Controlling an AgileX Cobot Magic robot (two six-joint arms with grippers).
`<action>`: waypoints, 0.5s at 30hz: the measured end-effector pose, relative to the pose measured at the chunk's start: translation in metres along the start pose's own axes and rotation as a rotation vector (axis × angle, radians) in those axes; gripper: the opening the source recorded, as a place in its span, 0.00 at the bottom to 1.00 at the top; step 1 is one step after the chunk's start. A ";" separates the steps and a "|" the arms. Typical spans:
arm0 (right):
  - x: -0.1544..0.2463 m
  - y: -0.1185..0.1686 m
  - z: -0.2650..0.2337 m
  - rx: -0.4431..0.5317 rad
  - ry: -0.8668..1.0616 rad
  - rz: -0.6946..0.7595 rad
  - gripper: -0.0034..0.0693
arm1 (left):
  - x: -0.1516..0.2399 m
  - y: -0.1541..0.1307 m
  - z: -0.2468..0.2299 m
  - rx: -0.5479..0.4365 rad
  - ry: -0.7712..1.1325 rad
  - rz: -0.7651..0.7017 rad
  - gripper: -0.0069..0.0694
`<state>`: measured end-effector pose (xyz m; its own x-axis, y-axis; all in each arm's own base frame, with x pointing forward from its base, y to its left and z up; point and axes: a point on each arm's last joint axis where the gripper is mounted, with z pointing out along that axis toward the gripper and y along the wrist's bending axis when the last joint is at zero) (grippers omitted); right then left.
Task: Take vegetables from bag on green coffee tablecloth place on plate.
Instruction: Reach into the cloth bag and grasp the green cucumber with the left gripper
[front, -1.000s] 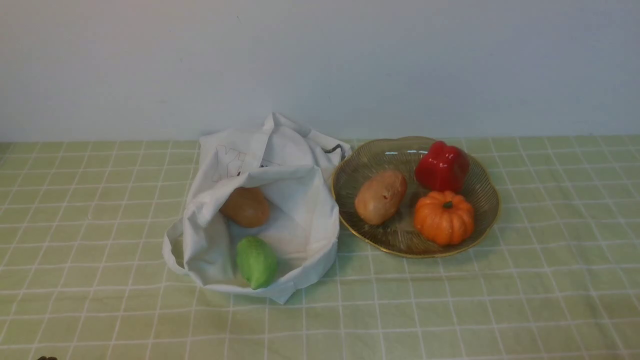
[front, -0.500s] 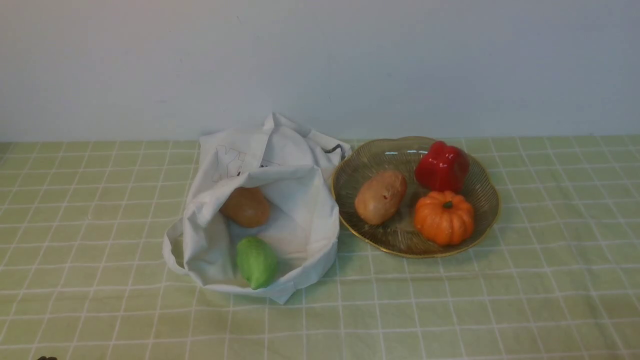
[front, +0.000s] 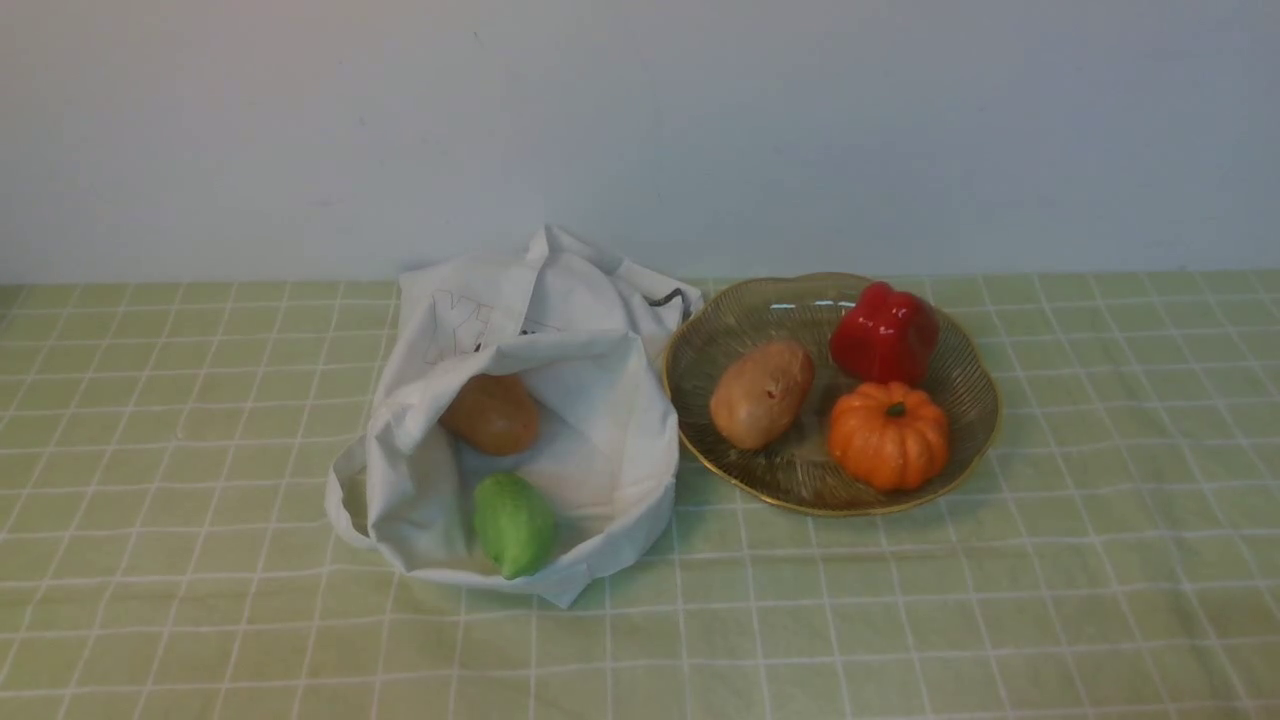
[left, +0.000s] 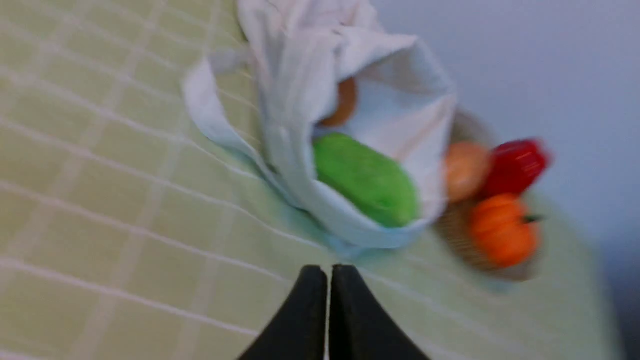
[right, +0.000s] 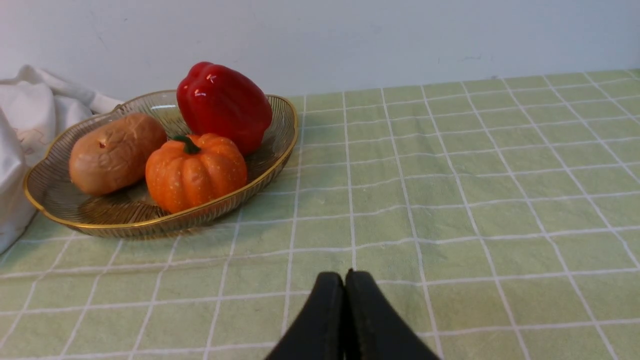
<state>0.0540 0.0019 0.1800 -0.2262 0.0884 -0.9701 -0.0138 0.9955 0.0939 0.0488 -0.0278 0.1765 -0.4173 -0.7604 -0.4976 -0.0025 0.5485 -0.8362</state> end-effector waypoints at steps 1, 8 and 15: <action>0.000 0.000 0.000 0.000 0.000 0.000 0.02 | 0.001 -0.005 0.000 0.055 0.020 -0.202 0.08; 0.000 0.000 0.000 0.000 0.000 0.000 0.02 | -0.001 -0.016 -0.001 0.172 0.029 -0.507 0.08; 0.000 0.000 0.000 0.000 0.000 0.000 0.02 | 0.009 -0.021 -0.006 0.123 0.162 -0.029 0.08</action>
<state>0.0540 0.0019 0.1800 -0.2262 0.0884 -0.9701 -0.0138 0.9955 0.0939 0.0399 -0.0442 0.1904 -0.5592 -0.7044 -0.4372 0.0896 0.4729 -0.8765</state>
